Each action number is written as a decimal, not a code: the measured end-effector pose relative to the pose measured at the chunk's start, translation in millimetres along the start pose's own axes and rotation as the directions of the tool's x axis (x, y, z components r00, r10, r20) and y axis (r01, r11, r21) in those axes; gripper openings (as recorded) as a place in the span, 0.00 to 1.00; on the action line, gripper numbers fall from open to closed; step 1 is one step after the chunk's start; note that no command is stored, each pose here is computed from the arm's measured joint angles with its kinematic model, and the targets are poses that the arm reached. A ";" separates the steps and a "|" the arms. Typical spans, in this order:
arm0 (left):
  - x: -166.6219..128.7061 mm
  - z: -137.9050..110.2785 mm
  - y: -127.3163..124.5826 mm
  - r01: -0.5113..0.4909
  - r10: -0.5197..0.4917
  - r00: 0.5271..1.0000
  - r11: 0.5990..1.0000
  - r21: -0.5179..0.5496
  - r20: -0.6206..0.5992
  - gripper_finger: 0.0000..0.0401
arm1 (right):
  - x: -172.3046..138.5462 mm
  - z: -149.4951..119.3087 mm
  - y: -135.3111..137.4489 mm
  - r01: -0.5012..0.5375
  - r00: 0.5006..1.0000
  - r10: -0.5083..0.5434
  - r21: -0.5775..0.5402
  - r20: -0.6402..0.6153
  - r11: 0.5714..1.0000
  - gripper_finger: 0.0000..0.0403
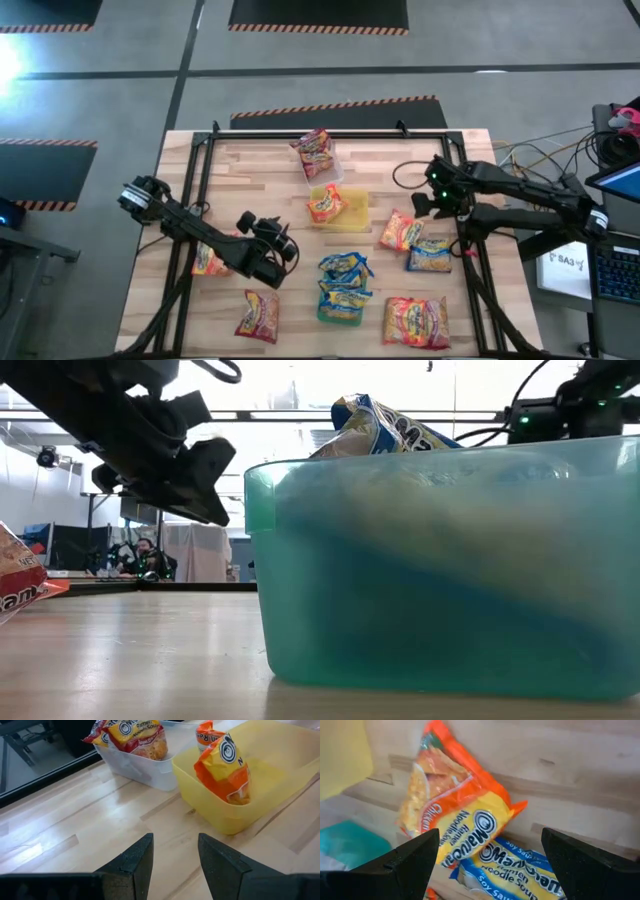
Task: Sort Maruchan noodles
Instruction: Put the orange noodle pack into the yellow bin
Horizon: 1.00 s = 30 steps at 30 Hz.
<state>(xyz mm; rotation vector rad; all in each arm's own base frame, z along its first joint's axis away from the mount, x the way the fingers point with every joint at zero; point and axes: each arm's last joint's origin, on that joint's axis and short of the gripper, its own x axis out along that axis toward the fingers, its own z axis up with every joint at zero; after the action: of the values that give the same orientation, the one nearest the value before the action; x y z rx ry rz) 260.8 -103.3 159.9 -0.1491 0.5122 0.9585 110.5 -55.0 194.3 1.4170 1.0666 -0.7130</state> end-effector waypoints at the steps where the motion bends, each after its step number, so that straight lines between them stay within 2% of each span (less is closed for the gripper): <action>1: 0.3 0.0 0.3 -0.002 0.002 1.000 1.000 0.006 0.000 0.35 | 3.7 -1.7 -1.5 -0.003 1.000 0.003 0.002 0.000 1.000 0.85; 4: 0.3 -0.1 0.3 -0.002 0.002 1.000 1.000 0.007 0.000 0.35 | 16.8 -4.9 -4.5 -0.026 1.000 0.026 0.010 -0.002 1.000 0.85; 7: 0.3 -0.1 0.2 -0.002 0.002 1.000 1.000 0.007 0.000 0.35 | 25.3 -4.6 -0.4 -0.089 0.996 0.089 -0.027 0.014 0.996 0.85; 21: 0.3 0.0 -0.1 0.000 0.000 1.000 1.000 0.003 0.000 0.35 | 51.7 -19.0 -5.1 -0.108 0.993 0.108 0.001 -0.058 0.994 0.84; 27: 0.7 0.4 0.0 -0.001 0.001 1.000 1.000 0.001 0.000 0.35 | 57.1 -12.2 4.5 -0.205 0.976 0.209 -0.073 0.065 0.976 0.84; 30: 0.7 0.4 -0.2 0.001 -0.001 1.000 1.000 -0.001 0.001 0.35 | 58.3 -7.5 8.8 -0.208 0.963 0.227 -0.135 0.147 0.969 0.84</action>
<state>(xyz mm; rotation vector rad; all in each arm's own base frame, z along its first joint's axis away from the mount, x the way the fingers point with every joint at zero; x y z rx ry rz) 261.5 -102.8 159.9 -0.1498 0.5109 0.9581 140.6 -35.3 146.9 1.3265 0.7988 -0.5840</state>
